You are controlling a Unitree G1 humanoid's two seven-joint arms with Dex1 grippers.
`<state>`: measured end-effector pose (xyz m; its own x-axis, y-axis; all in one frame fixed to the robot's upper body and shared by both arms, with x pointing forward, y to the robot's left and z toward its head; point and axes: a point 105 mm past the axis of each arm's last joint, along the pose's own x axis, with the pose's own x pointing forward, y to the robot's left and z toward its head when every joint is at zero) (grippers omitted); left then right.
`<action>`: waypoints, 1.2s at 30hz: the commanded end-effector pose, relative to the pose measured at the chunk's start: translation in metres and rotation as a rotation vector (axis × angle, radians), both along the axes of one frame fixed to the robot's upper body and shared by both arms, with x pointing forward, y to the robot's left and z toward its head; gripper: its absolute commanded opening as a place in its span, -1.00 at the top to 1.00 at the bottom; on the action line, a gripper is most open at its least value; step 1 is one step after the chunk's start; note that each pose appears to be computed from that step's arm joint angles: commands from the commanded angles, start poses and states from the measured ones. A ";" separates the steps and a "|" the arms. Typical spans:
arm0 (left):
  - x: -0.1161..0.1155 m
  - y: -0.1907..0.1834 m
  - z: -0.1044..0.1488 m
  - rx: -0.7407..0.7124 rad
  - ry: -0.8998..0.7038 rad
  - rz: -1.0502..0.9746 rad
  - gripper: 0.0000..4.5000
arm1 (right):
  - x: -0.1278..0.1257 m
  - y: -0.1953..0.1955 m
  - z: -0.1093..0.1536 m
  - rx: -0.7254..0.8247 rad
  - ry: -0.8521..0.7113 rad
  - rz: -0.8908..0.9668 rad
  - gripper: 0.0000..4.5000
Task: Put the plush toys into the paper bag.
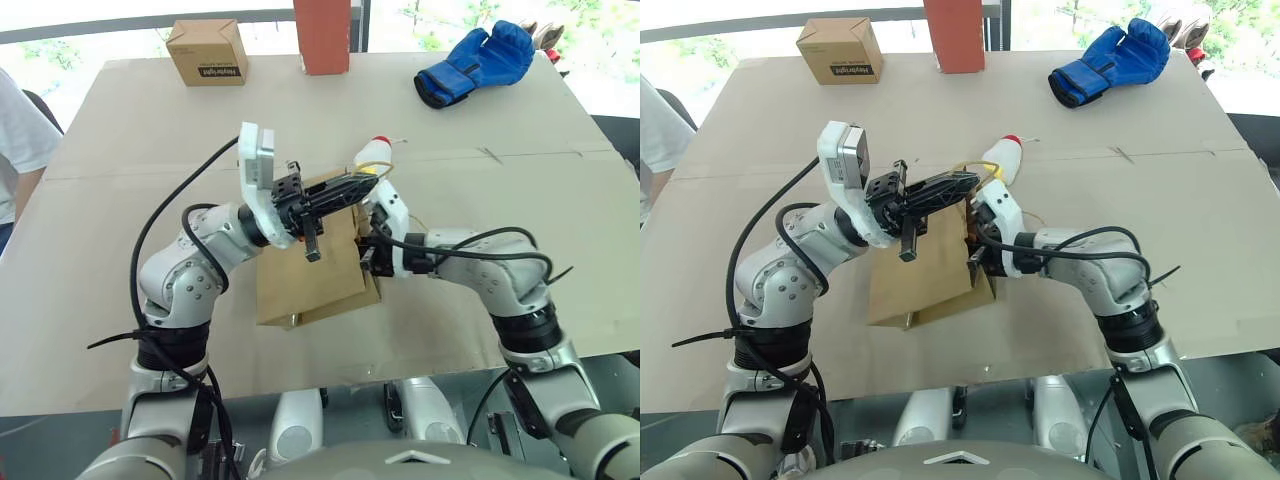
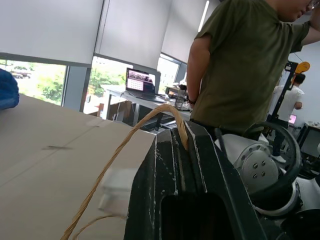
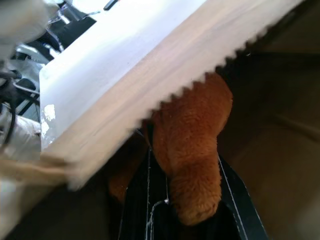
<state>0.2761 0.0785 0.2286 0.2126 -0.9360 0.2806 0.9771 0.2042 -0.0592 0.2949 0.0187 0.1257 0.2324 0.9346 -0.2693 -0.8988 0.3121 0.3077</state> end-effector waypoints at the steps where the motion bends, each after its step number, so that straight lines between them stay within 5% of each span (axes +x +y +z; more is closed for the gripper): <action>1: -0.008 0.001 0.011 0.004 -0.076 0.003 1.00 | 0.002 0.017 -0.001 0.045 -0.055 0.088 0.83; 9: -0.002 0.040 0.005 0.078 -0.087 0.167 1.00 | 0.009 0.005 0.022 0.120 -0.179 0.027 -0.72; 21: 0.003 0.081 -0.001 0.057 -0.042 0.352 1.00 | 0.005 -0.042 0.069 0.086 -0.306 -0.096 -0.72; 29: 0.010 0.093 0.008 0.014 -0.052 0.459 1.00 | 0.101 -0.077 0.081 -0.072 -0.405 -0.491 -0.72; 36: 0.013 0.090 0.014 -0.008 -0.066 0.485 1.00 | 0.164 -0.046 0.063 -0.138 -0.386 -0.610 -0.72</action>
